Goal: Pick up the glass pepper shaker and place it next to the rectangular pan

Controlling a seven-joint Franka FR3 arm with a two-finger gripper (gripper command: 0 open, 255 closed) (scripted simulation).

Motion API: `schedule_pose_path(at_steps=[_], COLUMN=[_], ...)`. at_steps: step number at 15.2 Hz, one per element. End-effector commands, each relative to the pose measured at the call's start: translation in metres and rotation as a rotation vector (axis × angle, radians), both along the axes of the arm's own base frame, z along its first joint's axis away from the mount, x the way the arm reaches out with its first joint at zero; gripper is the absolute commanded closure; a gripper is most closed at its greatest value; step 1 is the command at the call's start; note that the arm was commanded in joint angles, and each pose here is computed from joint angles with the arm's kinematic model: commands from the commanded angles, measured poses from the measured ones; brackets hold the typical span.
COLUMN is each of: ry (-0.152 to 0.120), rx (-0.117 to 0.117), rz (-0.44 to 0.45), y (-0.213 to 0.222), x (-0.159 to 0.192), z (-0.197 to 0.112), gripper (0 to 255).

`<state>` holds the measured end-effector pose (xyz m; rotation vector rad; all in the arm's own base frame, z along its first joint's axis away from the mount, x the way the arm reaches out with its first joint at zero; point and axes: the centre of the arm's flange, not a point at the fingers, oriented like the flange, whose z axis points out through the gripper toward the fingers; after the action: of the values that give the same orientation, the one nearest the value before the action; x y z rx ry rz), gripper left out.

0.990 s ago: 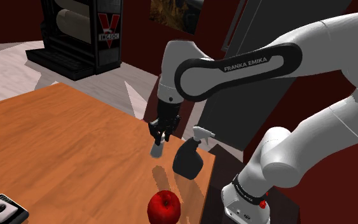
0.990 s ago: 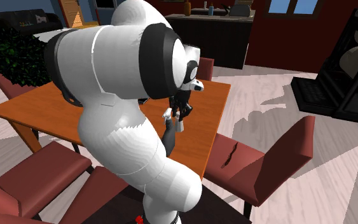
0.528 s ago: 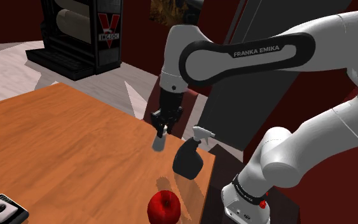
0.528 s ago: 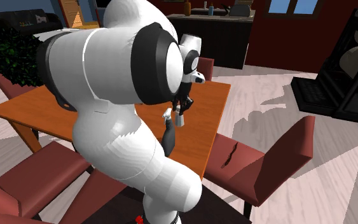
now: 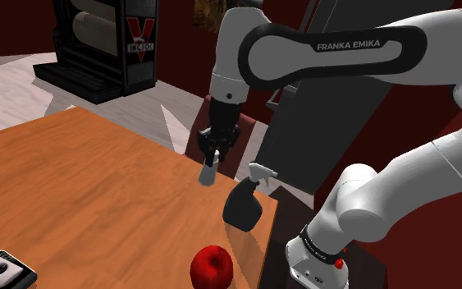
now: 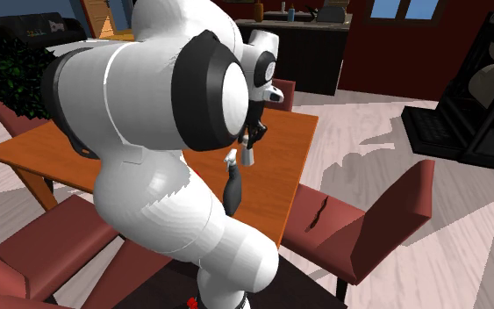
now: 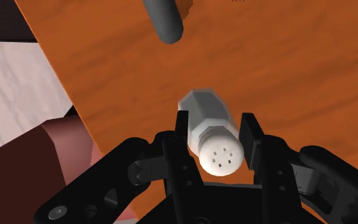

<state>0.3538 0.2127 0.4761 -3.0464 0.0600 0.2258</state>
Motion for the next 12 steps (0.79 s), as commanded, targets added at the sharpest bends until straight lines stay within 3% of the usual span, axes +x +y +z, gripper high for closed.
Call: schedule_pose_path(at_steps=[1,12], ry=[0.000,0.000], rx=[0.000,0.000], rz=[0.000,0.000], y=[0.000,0.000], x=[0.000,0.000], z=[0.011,0.065], gripper=[255,255])
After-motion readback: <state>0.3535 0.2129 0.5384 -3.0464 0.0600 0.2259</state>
